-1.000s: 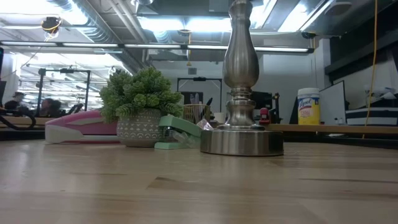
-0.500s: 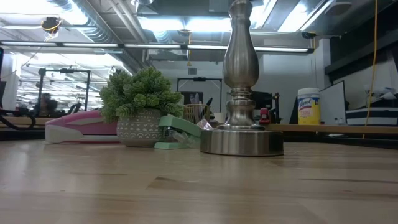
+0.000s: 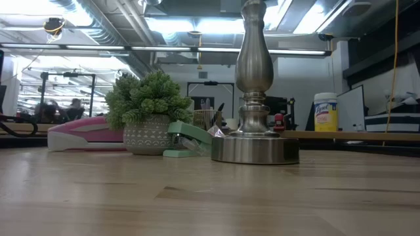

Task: Screw lightbulb
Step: Insert the lightbulb into the lamp

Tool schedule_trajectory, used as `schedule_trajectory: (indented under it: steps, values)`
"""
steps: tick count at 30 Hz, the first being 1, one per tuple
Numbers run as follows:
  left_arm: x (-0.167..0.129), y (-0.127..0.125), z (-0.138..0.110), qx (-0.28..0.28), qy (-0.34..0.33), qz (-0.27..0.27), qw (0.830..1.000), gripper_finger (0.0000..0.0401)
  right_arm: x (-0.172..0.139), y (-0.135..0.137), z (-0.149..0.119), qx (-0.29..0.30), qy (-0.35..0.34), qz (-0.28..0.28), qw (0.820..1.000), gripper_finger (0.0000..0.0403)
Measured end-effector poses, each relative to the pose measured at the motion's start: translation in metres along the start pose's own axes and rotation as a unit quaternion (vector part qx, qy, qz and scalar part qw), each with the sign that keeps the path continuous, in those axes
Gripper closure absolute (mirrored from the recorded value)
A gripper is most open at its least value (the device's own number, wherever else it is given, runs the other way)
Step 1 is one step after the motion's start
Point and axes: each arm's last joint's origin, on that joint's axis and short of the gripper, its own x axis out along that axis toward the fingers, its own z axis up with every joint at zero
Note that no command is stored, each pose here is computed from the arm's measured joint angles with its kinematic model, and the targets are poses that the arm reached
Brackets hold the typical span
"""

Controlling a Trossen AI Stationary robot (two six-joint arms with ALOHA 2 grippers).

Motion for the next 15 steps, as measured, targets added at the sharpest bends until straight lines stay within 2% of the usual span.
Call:
schedule_trajectory:
  steps: [15]
  values:
    - [-0.0039,0.0009,-0.0004,0.008,0.018,0.052,0.998,0.0400,-0.0020,0.0044,-0.0001,0.011,-0.004,0.073,0.997,0.0386]
